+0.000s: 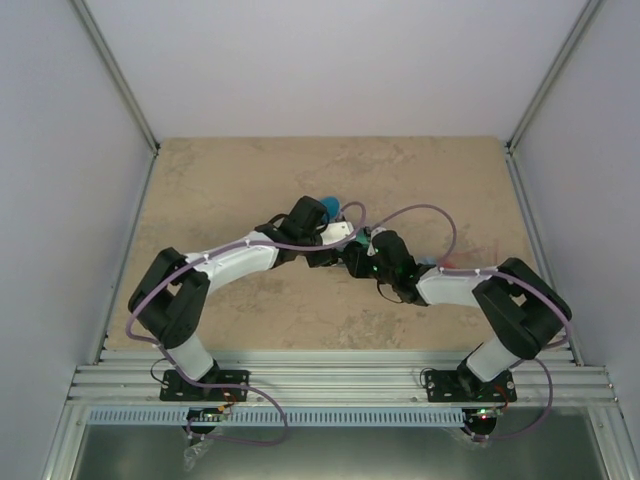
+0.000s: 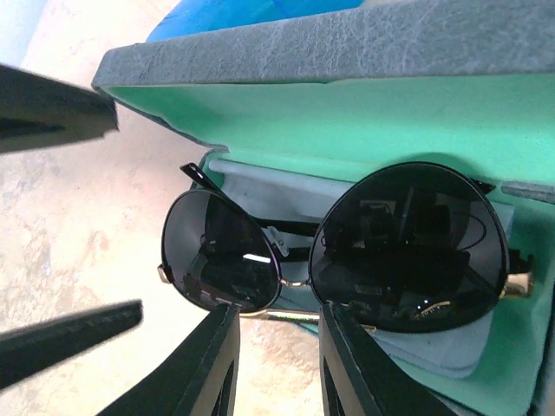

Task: Organize the sunglasses
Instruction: Place the sunglasses in the sunglasses case, then adjust the sunglasses in the sunglasses case.

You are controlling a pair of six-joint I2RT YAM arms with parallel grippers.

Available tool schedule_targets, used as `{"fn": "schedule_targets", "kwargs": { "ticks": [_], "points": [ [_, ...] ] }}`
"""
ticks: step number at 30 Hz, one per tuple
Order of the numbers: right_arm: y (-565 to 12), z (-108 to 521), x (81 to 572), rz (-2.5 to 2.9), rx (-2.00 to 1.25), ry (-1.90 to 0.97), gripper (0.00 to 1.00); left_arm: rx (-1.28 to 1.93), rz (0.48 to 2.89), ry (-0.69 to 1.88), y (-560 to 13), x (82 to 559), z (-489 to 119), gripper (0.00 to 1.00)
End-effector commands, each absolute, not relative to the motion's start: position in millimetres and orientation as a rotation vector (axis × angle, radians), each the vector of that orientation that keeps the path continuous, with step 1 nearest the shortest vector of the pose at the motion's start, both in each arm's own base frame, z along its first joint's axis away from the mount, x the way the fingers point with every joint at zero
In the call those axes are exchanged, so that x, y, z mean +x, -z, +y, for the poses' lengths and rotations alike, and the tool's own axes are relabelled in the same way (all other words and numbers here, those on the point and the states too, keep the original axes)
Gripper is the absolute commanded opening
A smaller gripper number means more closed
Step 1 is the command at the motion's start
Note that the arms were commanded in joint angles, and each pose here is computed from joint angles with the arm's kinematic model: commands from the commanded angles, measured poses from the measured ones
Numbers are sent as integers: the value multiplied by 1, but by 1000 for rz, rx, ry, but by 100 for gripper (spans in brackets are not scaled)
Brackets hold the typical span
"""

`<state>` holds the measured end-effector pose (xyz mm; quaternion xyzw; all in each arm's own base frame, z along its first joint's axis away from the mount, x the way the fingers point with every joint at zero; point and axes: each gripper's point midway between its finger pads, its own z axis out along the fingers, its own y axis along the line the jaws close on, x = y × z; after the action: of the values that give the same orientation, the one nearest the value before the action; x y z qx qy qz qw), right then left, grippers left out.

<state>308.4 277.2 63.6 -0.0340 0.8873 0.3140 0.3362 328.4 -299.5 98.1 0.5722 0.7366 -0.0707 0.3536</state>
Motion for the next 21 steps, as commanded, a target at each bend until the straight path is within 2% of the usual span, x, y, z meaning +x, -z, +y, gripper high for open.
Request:
{"fn": "schedule_targets", "kwargs": {
  "ticks": [1, 5, 9, 14, 21],
  "points": [
    [-81, 270, 309, 2261, -75, -814, 27, 1378, 1867, 222, -135, 331, -305, 58],
    [-92, 267, 307, 2257, -69, -811, 28, 1158, 1918, 213, -160, 345, -297, 62],
    [-94, 259, 304, 2287, -38, -776, 32, 681, 2085, 244, -180, 361, -273, 67],
    [-93, 251, 301, 2321, -10, -730, 37, 384, 2310, 452, -149, 334, -266, 67],
    [-89, 246, 298, 2360, -10, -692, 39, 151, 2501, 550, -100, 308, -248, 58]
  ]
}}
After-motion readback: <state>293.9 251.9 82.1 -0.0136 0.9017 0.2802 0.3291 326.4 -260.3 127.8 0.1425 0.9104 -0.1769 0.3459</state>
